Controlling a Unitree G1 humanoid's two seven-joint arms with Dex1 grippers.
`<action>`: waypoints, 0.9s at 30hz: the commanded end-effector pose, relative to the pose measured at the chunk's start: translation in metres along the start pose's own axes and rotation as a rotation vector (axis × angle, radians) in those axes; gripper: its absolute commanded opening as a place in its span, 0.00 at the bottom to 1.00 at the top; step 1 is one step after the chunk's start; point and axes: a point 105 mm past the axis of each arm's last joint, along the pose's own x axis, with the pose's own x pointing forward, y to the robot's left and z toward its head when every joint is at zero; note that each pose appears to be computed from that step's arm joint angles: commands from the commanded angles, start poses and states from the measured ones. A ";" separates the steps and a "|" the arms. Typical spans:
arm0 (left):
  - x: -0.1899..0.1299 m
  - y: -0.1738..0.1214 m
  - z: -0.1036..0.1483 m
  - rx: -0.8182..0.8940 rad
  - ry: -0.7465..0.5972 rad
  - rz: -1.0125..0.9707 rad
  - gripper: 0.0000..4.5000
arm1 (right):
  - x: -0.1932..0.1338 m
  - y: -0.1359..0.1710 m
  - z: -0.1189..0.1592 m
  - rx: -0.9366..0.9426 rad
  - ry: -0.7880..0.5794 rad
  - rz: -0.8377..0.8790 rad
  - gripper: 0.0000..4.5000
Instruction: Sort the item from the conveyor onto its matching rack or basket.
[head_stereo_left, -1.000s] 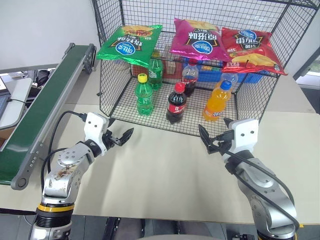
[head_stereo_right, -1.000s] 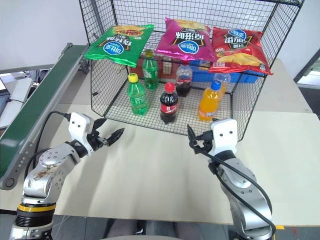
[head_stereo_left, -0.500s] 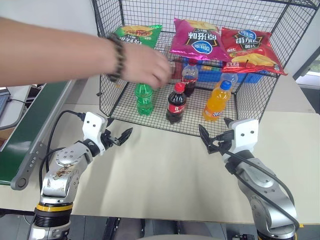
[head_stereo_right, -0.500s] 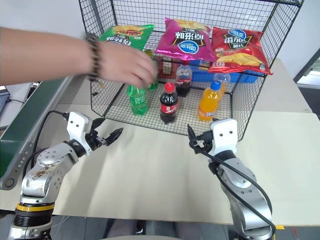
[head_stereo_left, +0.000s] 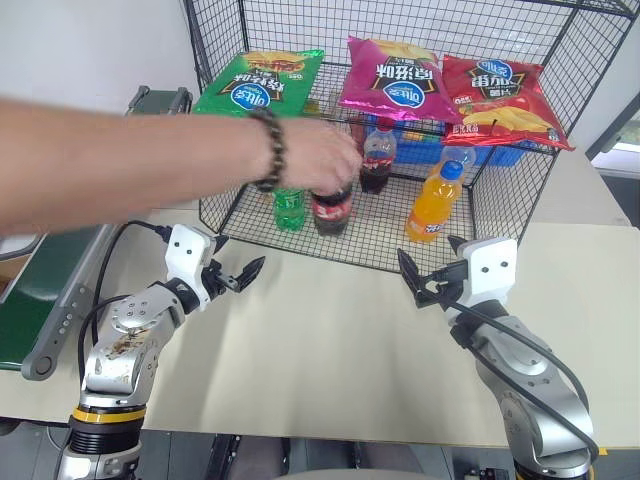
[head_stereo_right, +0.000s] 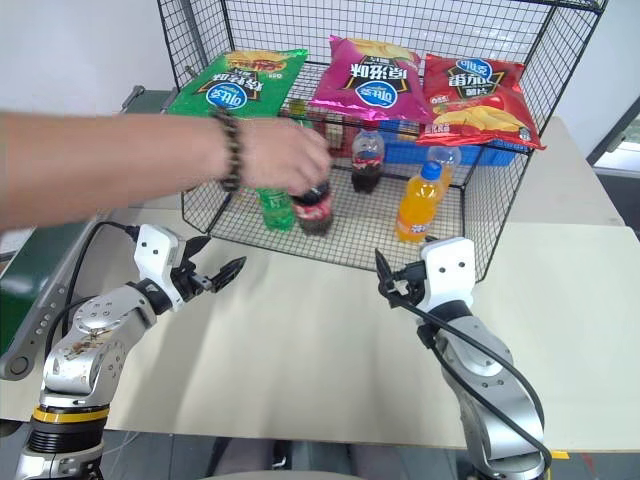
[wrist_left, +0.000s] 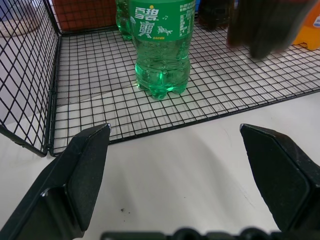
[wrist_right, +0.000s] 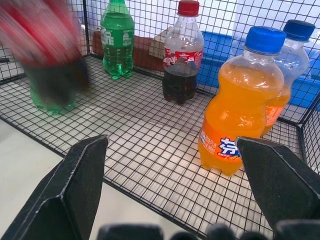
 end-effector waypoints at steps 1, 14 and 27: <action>-0.005 0.008 0.012 0.033 -0.040 0.027 0.98 | -0.002 -0.002 0.013 -0.015 -0.064 -0.007 1.00; -0.014 0.021 0.013 0.024 -0.047 0.083 0.98 | 0.003 0.001 0.016 -0.010 -0.070 0.012 1.00; -0.015 0.025 0.013 0.008 -0.051 0.093 0.98 | 0.004 0.003 0.016 -0.005 -0.075 0.017 1.00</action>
